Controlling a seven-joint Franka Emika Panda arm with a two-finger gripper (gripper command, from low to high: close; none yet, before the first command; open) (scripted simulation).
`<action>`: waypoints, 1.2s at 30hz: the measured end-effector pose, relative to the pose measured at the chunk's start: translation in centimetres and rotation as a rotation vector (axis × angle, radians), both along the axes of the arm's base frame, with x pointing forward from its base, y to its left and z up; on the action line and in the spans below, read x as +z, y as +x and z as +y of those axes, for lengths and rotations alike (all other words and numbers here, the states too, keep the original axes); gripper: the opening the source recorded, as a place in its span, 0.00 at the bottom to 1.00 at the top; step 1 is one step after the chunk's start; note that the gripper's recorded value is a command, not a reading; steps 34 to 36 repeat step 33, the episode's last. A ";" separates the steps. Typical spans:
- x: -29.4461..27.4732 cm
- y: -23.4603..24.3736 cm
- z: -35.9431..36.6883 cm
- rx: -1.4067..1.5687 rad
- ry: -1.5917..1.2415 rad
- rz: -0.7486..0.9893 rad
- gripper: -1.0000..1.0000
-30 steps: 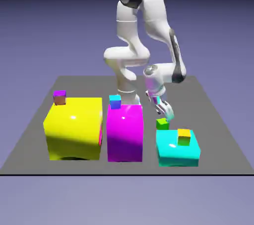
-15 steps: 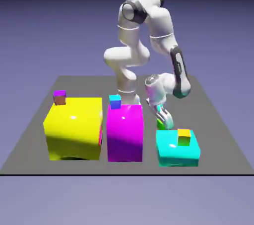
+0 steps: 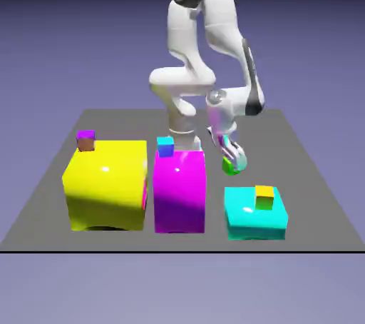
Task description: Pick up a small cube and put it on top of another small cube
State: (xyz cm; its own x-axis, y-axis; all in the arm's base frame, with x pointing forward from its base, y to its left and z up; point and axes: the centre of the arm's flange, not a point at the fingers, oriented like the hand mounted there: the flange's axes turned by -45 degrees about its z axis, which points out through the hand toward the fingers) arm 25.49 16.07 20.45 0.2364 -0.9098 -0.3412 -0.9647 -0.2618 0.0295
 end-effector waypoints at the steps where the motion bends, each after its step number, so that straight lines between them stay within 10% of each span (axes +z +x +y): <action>1: 0.8 1.2 -0.2 -0.036 0.019 0.013 0.00; 11: 12.6 10.8 -10.8 -0.385 0.047 0.052 0.00; 20: 24.2 6.8 -24.9 -0.698 -0.084 -0.006 0.00; 26: 18.5 7.0 -24.1 -0.690 -0.083 -0.025 0.00; 27: 17.4 6.9 -23.9 -0.691 -0.085 -0.024 1.00; 36: 23.0 6.6 -24.9 -0.689 -0.084 -0.024 1.00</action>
